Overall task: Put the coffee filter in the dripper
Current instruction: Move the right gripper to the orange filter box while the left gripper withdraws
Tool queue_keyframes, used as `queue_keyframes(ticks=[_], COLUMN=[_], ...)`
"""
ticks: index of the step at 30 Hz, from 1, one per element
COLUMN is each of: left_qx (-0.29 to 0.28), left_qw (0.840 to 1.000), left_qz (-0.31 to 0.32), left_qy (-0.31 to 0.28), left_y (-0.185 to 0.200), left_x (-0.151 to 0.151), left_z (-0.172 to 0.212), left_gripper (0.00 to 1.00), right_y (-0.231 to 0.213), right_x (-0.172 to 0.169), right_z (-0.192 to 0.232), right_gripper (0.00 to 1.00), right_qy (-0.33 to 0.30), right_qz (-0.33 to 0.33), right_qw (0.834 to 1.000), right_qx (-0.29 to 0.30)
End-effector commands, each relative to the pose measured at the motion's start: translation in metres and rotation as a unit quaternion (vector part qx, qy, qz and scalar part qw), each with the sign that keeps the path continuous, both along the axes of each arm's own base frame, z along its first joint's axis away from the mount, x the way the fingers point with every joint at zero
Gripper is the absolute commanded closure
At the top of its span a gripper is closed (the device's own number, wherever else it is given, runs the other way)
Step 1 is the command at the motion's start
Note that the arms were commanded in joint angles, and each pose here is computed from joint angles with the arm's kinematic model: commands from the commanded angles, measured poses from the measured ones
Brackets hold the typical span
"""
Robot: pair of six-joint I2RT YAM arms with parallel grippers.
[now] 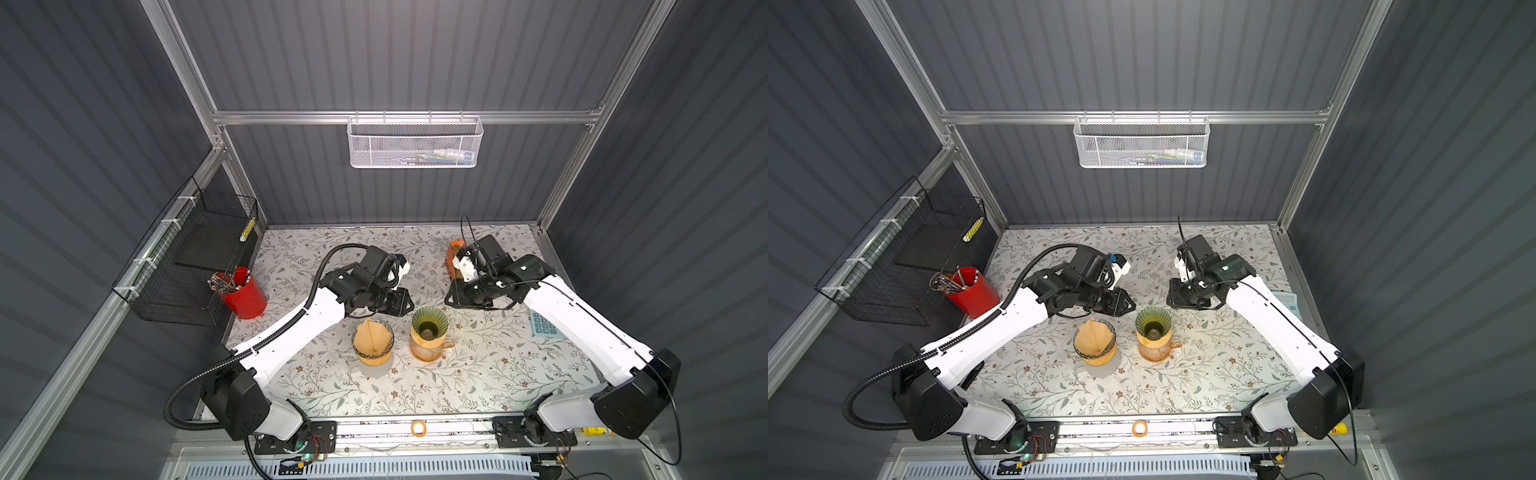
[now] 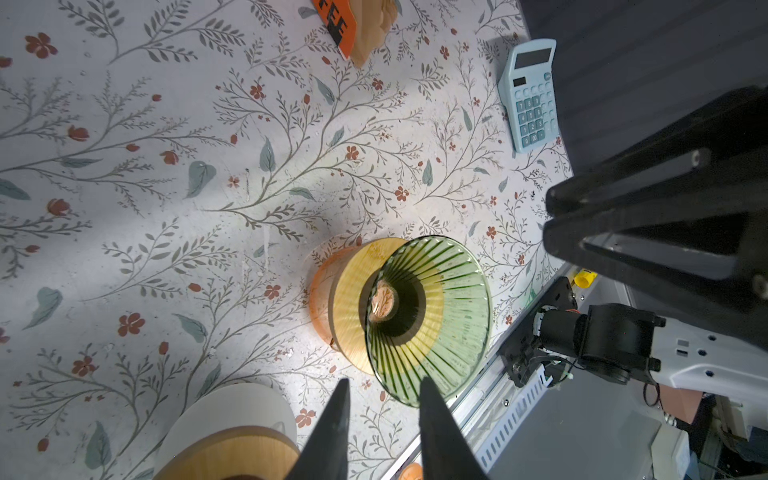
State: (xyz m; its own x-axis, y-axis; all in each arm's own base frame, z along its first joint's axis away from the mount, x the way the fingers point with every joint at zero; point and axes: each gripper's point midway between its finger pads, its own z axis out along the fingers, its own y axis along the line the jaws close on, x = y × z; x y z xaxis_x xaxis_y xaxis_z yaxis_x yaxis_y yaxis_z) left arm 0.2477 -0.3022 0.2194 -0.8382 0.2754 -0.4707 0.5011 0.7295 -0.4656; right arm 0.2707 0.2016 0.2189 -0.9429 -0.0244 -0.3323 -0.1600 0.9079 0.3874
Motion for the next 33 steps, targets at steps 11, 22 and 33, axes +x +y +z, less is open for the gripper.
queue_keyframes(ticks=[11,22,33], left_qx=[-0.092,-0.101,-0.080], left_qw=[0.989,0.983,0.986], left_qz=[0.087,0.128,0.139], left_qy=[-0.083,-0.085,-0.053], left_y=[0.006,0.016,0.027], left_x=[0.084,0.113,0.121], left_z=[0.061,0.052,0.019], left_gripper=[0.69,0.69,0.69], right_y=[-0.059,-0.069,-0.060], right_x=[0.081,0.163,0.192], right_z=[-0.034,-0.089,-0.118], right_gripper=[0.65,0.76,0.72], right_qy=[-0.058,-0.084,-0.070], right_qz=[-0.076,-0.084,-0.073], right_qw=[0.995,0.990,0.992], right_qx=[-0.031,-0.077,-0.077])
